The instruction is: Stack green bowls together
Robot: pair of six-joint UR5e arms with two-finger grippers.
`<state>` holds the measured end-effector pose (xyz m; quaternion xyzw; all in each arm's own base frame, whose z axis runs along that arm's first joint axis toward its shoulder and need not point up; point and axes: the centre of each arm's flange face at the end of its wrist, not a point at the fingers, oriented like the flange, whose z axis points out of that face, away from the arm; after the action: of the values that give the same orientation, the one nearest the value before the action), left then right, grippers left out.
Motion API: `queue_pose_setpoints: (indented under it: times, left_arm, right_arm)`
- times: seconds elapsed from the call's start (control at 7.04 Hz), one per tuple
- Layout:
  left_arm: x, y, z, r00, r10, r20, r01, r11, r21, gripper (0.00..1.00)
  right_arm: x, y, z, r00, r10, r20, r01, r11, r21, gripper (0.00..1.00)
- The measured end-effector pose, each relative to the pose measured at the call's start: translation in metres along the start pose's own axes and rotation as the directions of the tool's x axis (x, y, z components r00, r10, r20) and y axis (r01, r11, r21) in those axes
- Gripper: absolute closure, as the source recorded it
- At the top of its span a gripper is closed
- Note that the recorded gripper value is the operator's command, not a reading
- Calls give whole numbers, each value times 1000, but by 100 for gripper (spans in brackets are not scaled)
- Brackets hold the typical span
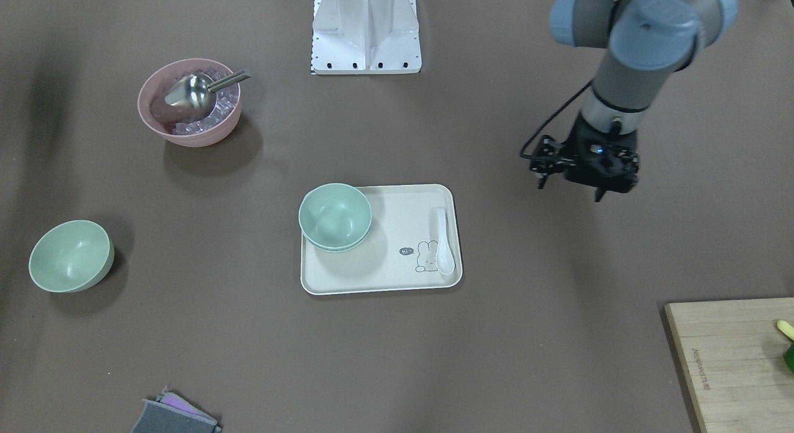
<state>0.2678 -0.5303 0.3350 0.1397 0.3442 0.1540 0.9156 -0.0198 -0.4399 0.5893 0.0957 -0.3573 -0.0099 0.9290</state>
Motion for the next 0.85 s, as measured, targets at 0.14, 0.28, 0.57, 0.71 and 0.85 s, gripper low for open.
queue_pose_setpoints:
  times: [0.14, 0.28, 0.57, 0.71, 0.85]
  left_arm:
    - [-96, 22, -15, 996, 85, 3, -85, 996, -31, 1]
    - [-199, 48, -26, 989, 145, -19, -146, 988, -55, 1]
    - [-348, 108, -29, 983, 180, -38, -182, 980, -78, 1]
    - [-385, 130, -32, 983, 183, -5, -182, 978, -97, 1]
    - [-404, 147, -30, 983, 179, 27, -174, 977, -125, 1]
  right_arm:
    - [1, -8, 5, 1000, 2, -2, -2, 1000, -2, 3]
    - [2, -24, 14, 1000, 4, -3, -5, 1000, -5, 3]
    - [2, -67, 38, 1000, 11, -5, -11, 1000, -19, 4]
    - [-10, -87, 50, 1000, 5, -3, -5, 1000, -28, 4]
    - [-30, -102, 61, 1000, 11, 2, -11, 999, -38, 4]
